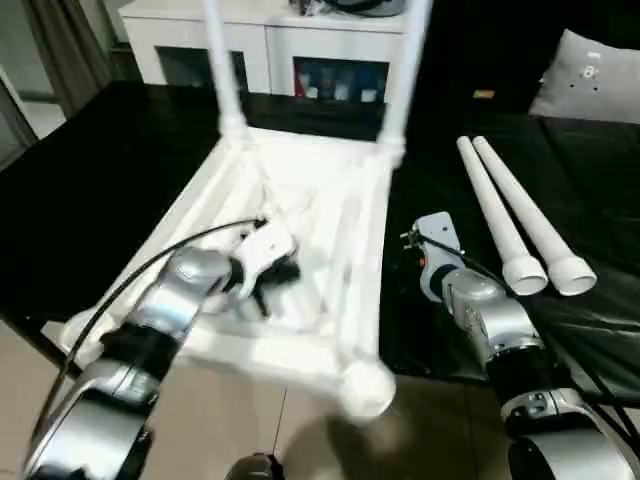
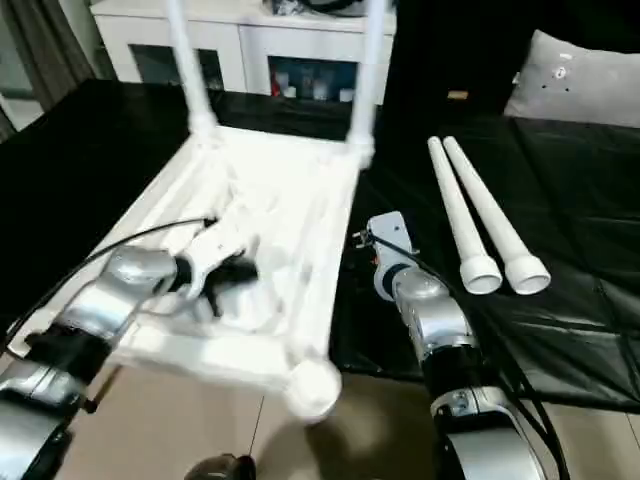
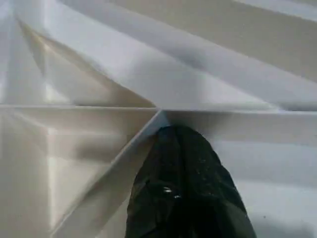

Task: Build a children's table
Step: Rotate table base

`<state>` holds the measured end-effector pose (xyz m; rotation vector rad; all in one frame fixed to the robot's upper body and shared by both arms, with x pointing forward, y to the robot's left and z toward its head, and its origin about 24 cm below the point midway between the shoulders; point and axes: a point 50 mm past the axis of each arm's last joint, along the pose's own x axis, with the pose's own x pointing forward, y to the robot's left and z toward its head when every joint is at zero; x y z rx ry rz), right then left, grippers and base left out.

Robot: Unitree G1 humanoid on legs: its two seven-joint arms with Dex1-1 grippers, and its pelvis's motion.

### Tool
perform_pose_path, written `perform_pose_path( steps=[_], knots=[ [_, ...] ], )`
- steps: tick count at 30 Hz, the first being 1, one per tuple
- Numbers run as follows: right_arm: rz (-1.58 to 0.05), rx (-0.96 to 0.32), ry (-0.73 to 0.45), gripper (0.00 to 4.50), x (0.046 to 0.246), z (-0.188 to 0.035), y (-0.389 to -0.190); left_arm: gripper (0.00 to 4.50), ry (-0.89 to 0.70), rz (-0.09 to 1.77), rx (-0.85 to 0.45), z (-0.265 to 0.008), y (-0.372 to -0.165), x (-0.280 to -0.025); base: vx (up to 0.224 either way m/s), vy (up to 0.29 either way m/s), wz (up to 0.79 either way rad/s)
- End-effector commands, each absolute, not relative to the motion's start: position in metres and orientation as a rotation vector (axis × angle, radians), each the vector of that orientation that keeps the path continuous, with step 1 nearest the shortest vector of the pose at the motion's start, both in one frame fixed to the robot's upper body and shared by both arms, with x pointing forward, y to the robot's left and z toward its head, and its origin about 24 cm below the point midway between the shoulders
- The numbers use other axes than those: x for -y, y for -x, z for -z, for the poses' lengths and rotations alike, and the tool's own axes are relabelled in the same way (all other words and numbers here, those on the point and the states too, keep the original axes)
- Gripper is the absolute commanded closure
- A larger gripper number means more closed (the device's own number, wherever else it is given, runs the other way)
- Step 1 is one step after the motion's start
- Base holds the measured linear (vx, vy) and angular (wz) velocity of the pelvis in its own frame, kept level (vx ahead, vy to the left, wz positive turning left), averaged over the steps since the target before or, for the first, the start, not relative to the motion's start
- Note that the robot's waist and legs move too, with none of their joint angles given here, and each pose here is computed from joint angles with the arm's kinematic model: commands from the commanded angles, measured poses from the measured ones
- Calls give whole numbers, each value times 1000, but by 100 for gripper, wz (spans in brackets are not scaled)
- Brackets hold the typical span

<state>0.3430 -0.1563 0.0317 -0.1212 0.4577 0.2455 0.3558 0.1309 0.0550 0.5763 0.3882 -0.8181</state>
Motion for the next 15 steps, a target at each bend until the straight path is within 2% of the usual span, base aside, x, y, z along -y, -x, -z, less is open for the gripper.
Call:
perform_pose_path(
  steps=[1,6,11,13,15],
  knots=[
    [-179,-410,107,0,169,-43,-345,448,-588,660,-278,-74,-372,-133,0,0,0],
    [-163,-292,67,0,180,-64,-346,448,-540,539,-206,-73,-382,-120,0,0,0],
    [-148,-242,61,0,185,-74,-343,448,-486,453,-197,-64,-383,-109,0,0,0],
    [-161,-192,43,0,182,-81,-338,448,-385,441,-159,-69,-384,-104,0,0,0],
    [-164,-193,27,0,179,-83,-332,448,-296,468,-116,-74,-383,-102,0,0,0]
  ],
)
